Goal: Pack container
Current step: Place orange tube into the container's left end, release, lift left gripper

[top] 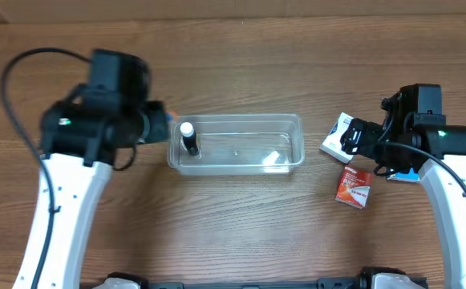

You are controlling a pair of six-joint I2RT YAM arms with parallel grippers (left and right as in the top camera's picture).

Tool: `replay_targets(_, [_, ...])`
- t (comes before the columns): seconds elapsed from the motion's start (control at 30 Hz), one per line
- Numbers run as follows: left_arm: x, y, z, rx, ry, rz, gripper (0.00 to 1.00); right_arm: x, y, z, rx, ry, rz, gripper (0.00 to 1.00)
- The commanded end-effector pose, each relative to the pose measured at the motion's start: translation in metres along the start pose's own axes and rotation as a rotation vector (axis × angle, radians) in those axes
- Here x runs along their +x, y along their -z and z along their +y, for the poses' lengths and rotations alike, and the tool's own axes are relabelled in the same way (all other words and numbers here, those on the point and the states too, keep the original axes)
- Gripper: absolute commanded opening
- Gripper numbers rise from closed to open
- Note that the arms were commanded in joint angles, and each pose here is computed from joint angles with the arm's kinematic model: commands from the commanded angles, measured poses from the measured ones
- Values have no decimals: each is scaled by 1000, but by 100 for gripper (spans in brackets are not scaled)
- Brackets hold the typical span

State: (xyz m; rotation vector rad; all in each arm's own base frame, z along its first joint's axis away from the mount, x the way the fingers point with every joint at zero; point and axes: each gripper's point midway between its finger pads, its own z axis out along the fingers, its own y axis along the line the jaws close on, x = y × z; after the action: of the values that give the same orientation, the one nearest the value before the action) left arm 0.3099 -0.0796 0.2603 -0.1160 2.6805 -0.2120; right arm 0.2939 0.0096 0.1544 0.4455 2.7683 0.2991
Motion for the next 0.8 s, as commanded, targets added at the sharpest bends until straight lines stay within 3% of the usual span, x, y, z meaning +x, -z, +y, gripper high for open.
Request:
replay_targets(0.0, [13, -20, -13, -12, -21, 78, 4, -10, 9, 4, -10, 0, -37, 100])
replay_targets(0.33, [49, -87, -3, -88, -21, 313, 4, -10, 9, 4, -10, 0, -38, 100])
replay_targets(0.77, [78, -150, 10, -146, -26, 432, 12, -10, 9, 4, -10, -1, -37, 100])
